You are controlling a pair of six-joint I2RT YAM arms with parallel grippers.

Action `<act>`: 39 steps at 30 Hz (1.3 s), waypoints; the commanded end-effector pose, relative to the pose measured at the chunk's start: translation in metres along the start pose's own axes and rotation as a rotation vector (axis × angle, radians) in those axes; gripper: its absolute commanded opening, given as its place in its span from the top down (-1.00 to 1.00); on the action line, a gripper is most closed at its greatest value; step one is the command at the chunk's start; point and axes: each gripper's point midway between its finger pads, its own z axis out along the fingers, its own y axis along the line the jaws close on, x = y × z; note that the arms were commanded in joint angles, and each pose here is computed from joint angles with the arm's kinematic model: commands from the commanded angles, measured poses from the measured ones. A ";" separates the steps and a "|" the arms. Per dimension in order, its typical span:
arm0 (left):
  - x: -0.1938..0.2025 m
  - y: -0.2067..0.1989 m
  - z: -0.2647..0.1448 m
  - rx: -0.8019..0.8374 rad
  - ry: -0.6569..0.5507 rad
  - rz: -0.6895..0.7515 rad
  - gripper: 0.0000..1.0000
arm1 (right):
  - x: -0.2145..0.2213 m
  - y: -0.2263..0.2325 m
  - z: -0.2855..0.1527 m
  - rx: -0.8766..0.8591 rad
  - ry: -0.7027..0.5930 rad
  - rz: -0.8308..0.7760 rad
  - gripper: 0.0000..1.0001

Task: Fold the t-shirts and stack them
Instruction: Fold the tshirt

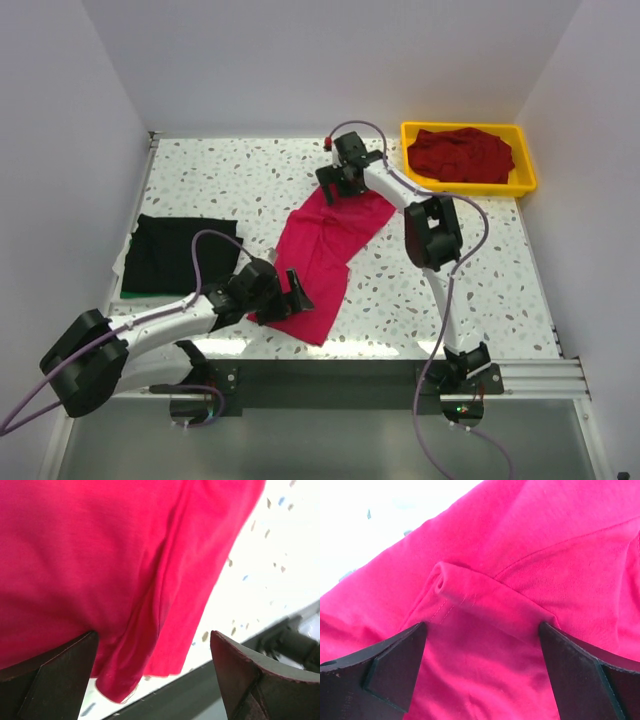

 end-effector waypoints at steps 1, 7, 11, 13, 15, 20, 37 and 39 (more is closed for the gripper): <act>0.069 0.048 0.003 -0.136 0.267 -0.021 -1.00 | 0.022 0.009 0.018 -0.093 0.111 -0.124 -0.97; 0.091 0.022 0.004 -0.146 0.342 0.103 -1.00 | -0.003 0.020 0.032 -0.149 0.049 -0.151 -0.97; 0.096 0.001 0.009 -0.113 0.365 0.169 -1.00 | -0.023 0.021 0.031 -0.154 -0.029 -0.175 -0.97; 0.098 -0.011 0.013 -0.089 0.371 0.209 -1.00 | -0.037 0.020 0.031 -0.150 -0.091 -0.199 -0.97; 0.097 -0.018 0.017 -0.070 0.375 0.239 -1.00 | -0.043 0.025 0.034 -0.173 -0.128 -0.211 -0.97; 0.094 -0.036 0.028 -0.061 0.389 0.293 -1.00 | -0.066 0.038 0.038 -0.237 -0.208 -0.233 -0.97; 0.023 -0.128 0.004 0.049 0.113 0.433 -1.00 | -0.177 0.042 -0.109 -0.199 -0.569 -0.308 -0.97; 0.018 -0.133 -0.007 0.075 0.080 0.434 -1.00 | -0.186 0.041 -0.153 -0.194 -0.626 -0.268 -0.97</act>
